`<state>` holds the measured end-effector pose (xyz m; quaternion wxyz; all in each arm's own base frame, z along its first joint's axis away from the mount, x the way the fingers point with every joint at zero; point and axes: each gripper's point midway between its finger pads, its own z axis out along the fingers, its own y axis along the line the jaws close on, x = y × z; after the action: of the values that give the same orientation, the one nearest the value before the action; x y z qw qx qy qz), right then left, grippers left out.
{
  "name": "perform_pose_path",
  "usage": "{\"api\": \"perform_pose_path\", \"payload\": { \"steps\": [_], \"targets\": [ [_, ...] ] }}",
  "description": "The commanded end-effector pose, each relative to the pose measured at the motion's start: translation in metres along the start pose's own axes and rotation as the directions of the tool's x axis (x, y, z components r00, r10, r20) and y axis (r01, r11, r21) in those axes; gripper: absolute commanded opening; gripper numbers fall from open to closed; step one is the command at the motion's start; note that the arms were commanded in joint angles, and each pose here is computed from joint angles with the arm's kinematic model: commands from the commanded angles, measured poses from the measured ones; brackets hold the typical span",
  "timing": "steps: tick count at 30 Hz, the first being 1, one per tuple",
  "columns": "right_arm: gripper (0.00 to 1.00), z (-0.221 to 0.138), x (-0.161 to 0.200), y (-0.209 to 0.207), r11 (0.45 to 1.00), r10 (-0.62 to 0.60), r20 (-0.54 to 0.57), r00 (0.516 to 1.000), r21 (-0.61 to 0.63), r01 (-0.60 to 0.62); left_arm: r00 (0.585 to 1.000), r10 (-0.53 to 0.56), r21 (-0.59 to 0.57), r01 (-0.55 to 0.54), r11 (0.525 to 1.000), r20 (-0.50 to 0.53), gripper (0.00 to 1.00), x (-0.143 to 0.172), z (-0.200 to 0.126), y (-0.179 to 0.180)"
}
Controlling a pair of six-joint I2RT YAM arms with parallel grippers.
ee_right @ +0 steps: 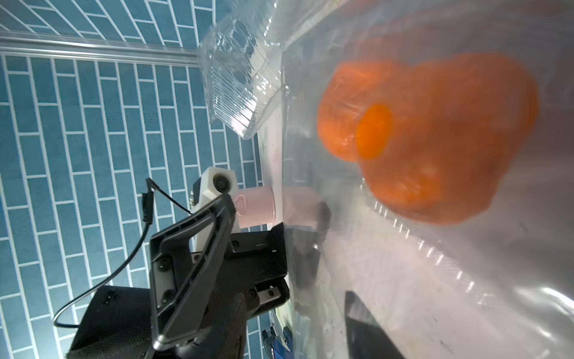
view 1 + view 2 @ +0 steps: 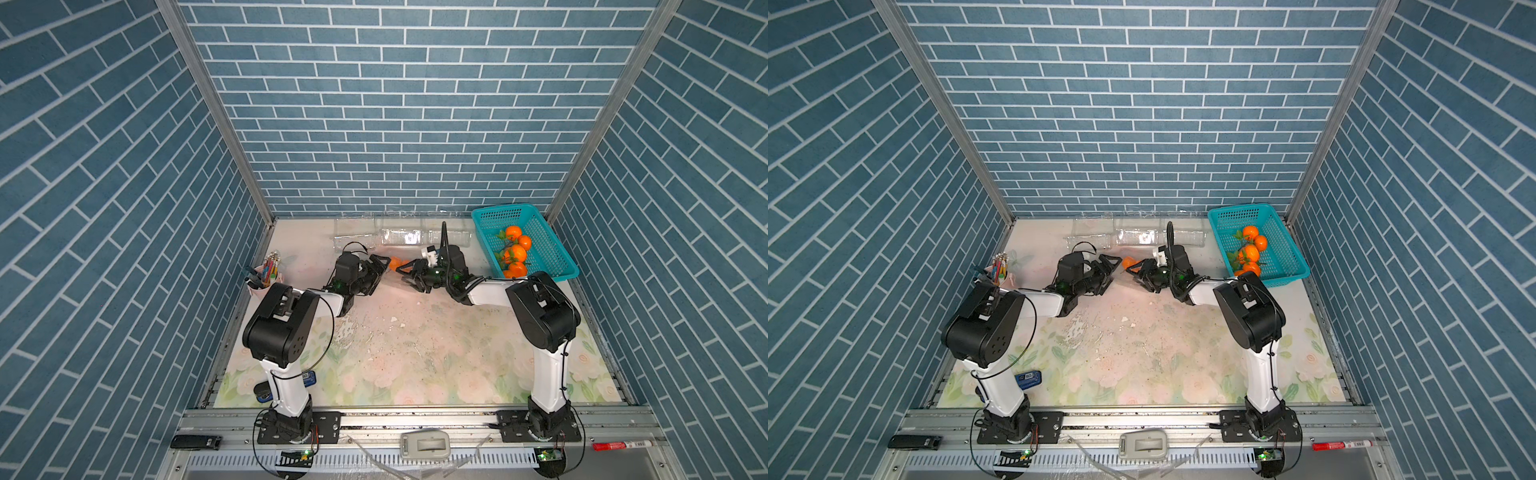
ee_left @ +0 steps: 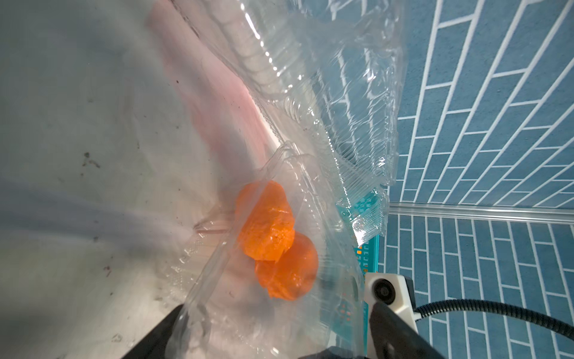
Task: Take oranges out of containers
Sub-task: Open the packing box at the center of the board.
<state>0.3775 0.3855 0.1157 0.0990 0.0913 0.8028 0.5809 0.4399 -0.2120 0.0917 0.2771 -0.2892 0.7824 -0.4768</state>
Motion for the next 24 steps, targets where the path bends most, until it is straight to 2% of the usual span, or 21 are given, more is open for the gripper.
{"api": "perform_pose_path", "payload": {
  "steps": [1,5,8,15,24],
  "targets": [
    [0.45,0.003,-0.010,0.012,0.997,0.044,0.046,0.998,-0.068,-0.041,1.000,-0.022,0.073,0.023,0.997,-0.016,0.92,0.010,0.006,-0.019],
    [0.35,-0.002,-0.018,0.005,0.992,0.116,0.102,0.988,-0.067,-0.110,0.999,-0.039,0.075,0.039,0.996,0.001,0.92,0.011,-0.004,-0.018],
    [0.30,-0.005,-0.023,0.004,0.985,0.162,0.127,0.979,-0.083,-0.152,0.999,-0.046,0.061,0.044,0.997,0.018,0.92,0.012,-0.017,-0.011],
    [0.27,-0.010,-0.026,0.005,0.983,0.174,0.129,0.976,-0.082,-0.164,0.998,-0.045,-0.005,0.046,0.999,0.036,0.91,0.017,-0.035,0.017],
    [0.25,-0.014,-0.028,0.015,0.979,0.189,0.142,0.972,-0.108,-0.175,0.998,-0.046,-0.009,0.046,0.999,0.039,0.87,0.027,-0.023,0.021]
  ]
}}
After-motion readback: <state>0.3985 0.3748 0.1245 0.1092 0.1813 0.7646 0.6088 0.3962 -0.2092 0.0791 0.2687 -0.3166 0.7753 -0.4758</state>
